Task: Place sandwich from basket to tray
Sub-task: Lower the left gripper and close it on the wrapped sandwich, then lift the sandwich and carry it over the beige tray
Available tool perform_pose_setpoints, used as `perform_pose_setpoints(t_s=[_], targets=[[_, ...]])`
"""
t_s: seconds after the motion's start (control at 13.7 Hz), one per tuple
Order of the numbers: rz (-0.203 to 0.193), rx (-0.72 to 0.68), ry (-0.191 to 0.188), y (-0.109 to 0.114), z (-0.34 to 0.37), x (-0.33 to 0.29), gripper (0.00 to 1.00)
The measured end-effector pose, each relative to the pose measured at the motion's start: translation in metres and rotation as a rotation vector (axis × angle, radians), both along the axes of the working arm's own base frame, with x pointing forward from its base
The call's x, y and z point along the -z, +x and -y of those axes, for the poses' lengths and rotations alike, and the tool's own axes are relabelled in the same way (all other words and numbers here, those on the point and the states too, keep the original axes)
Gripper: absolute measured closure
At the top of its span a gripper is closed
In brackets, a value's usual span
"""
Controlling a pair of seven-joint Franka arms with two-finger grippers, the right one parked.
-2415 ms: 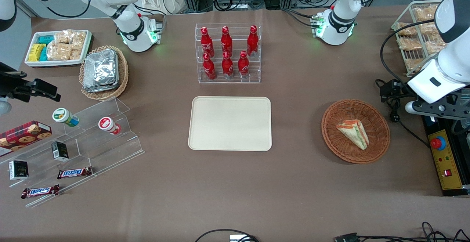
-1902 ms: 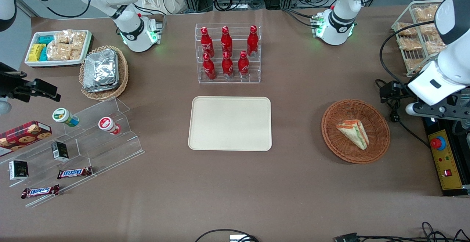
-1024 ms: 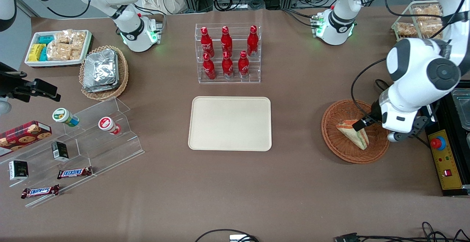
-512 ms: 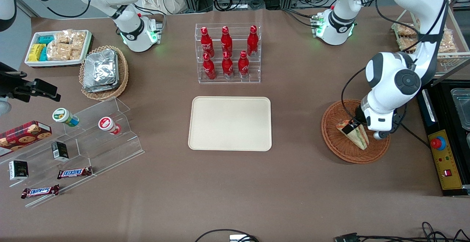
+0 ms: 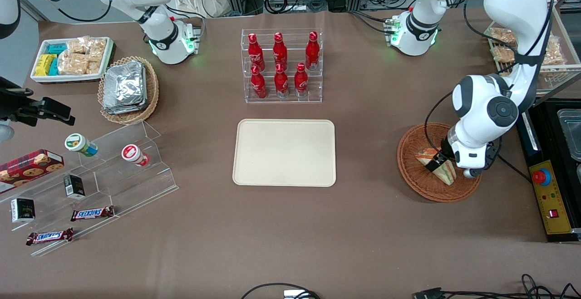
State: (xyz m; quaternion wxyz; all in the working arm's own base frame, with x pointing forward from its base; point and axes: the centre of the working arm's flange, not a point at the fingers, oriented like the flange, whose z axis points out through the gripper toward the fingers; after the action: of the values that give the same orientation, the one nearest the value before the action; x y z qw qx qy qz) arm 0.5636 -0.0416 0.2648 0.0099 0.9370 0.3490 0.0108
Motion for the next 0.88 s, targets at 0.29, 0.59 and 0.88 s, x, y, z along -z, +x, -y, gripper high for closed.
perform_pose_setpoints(t_s=[0.29,0.59,0.88], targets=[[0.003,0.024,0.015,0.016,0.001,0.009,0.33],[0.006,0.04,0.03,0.019,-0.001,0.007,0.66],[-0.062,0.026,0.051,0.039,-0.005,-0.049,0.74]])
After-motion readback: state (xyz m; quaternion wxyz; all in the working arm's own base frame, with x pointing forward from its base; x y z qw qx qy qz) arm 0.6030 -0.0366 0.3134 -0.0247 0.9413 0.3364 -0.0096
